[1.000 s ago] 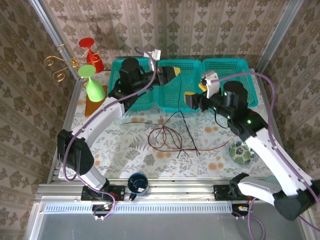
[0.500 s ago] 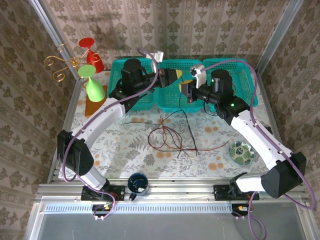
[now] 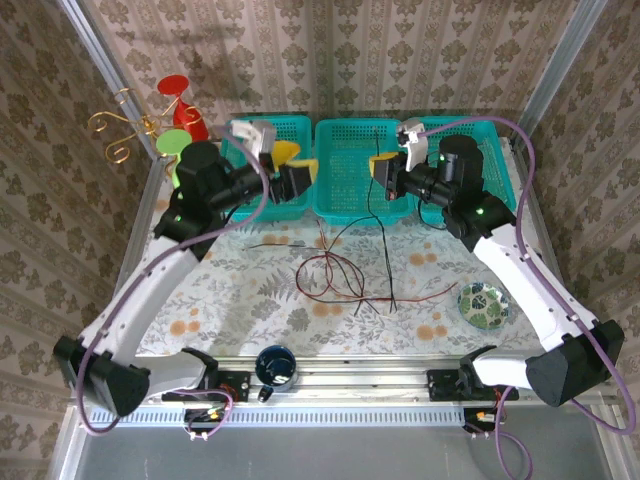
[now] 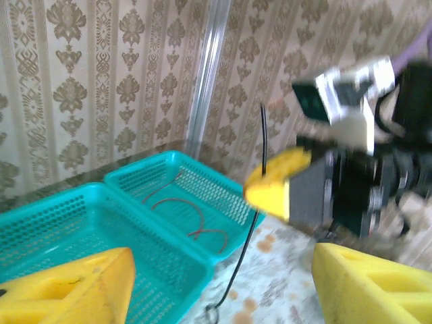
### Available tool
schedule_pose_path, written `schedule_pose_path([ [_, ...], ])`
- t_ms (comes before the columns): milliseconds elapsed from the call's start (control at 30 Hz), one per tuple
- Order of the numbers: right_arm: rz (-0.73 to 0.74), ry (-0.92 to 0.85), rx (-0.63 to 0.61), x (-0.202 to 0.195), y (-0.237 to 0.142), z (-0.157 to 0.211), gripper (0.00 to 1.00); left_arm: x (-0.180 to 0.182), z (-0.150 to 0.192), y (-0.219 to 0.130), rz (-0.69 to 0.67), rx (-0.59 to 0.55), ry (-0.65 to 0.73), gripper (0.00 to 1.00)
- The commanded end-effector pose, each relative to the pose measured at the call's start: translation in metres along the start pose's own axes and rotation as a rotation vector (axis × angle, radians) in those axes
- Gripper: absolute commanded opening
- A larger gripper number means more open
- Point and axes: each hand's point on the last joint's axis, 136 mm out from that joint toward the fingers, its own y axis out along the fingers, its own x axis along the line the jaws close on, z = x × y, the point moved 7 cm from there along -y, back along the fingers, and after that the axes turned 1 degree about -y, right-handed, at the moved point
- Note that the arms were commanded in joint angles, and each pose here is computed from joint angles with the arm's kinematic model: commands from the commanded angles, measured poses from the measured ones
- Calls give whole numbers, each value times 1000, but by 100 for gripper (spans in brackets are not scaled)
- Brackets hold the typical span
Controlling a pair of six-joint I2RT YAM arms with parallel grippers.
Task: Untangle the cables
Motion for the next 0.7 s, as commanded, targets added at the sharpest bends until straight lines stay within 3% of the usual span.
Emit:
schedule_pose_path([
  [0,-41,-32,-35,12,-17,-19,0,10,61,2,-7,208,169,71],
  [267,-66,-40,-41,20,-27,-28,0,4,152,25,91,362,298,71],
  [567,-104,-30,-66,29,-39,-35,0,18,180,55,98,387,332,71],
  [667,-115,-29,-71,32,-42,-36,0,24,186,67,85,429,317,65],
])
